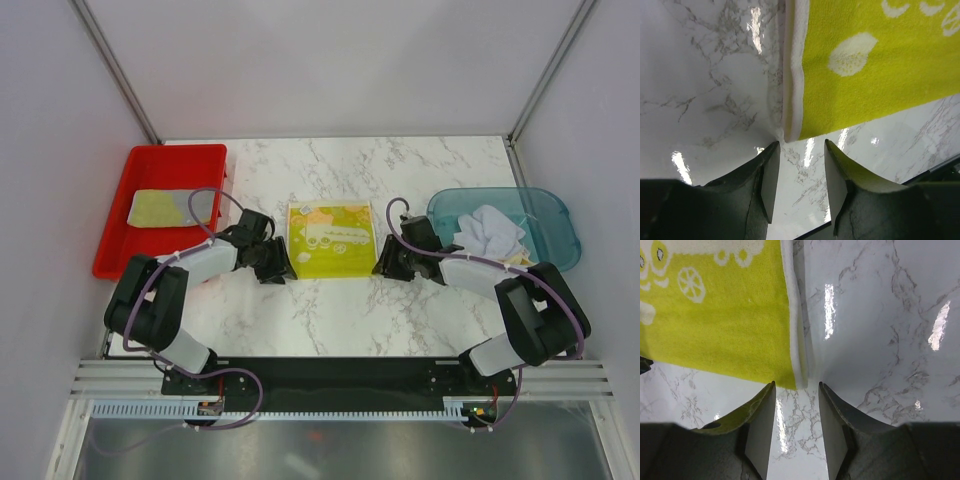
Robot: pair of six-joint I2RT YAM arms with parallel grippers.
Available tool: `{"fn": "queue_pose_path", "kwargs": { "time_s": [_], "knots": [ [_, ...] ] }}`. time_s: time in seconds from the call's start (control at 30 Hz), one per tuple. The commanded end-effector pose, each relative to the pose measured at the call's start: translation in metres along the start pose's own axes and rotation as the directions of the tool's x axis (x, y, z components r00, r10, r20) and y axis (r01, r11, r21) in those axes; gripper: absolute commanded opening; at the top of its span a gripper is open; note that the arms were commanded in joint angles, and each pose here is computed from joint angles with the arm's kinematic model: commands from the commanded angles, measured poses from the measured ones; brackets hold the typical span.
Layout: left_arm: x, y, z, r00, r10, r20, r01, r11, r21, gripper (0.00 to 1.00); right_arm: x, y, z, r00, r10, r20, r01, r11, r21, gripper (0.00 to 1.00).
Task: Fold and stack the towels
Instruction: Fold the towel
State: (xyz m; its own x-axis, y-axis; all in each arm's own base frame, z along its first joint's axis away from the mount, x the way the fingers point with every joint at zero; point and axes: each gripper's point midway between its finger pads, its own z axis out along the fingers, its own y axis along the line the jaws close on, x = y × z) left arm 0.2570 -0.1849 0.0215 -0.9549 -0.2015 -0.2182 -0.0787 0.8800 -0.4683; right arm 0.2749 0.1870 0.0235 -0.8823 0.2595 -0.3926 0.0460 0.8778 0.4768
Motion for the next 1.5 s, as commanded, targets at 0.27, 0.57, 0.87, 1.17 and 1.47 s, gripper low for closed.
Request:
{"fn": "queue_pose_path", "kwargs": {
  "time_s": [0.27, 0.57, 0.87, 1.17, 1.47],
  "knots": [
    [-0.001, 0.016, 0.012, 0.996, -0.087, 0.016, 0.088, 0.996, -0.025, 0.45, -0.002, -0.010, 0.005, 0.997, 0.059, 0.057, -0.062, 0.997, 0.044, 0.39],
    [0.000, 0.022, 0.015, 0.993, -0.118, 0.017, 0.118, 0.993, -0.022, 0.45, 0.005, -0.012, 0.010, 0.997, 0.068, 0.039, -0.070, 0.997, 0.034, 0.33],
    [0.004, 0.029, 0.017, 0.991, -0.132, 0.003, 0.132, 0.991, -0.031, 0.26, 0.020, -0.022, 0.012, 0.998, 0.063, 0.012, -0.064, 0.996, 0.060, 0.16],
    [0.004, 0.027, 0.006, 0.993, -0.112, 0.022, 0.113, 0.993, -0.027, 0.02, 0.020, -0.019, 0.005, 0.999, 0.042, 0.027, -0.043, 0.998, 0.041, 0.00],
    [-0.003, 0.013, -0.012, 0.994, -0.092, 0.058, 0.091, 0.996, 0.016, 0.02, 0.010, -0.012, -0.007, 0.997, 0.016, 0.070, -0.018, 0.999, 0.028, 0.00]
  ]
}}
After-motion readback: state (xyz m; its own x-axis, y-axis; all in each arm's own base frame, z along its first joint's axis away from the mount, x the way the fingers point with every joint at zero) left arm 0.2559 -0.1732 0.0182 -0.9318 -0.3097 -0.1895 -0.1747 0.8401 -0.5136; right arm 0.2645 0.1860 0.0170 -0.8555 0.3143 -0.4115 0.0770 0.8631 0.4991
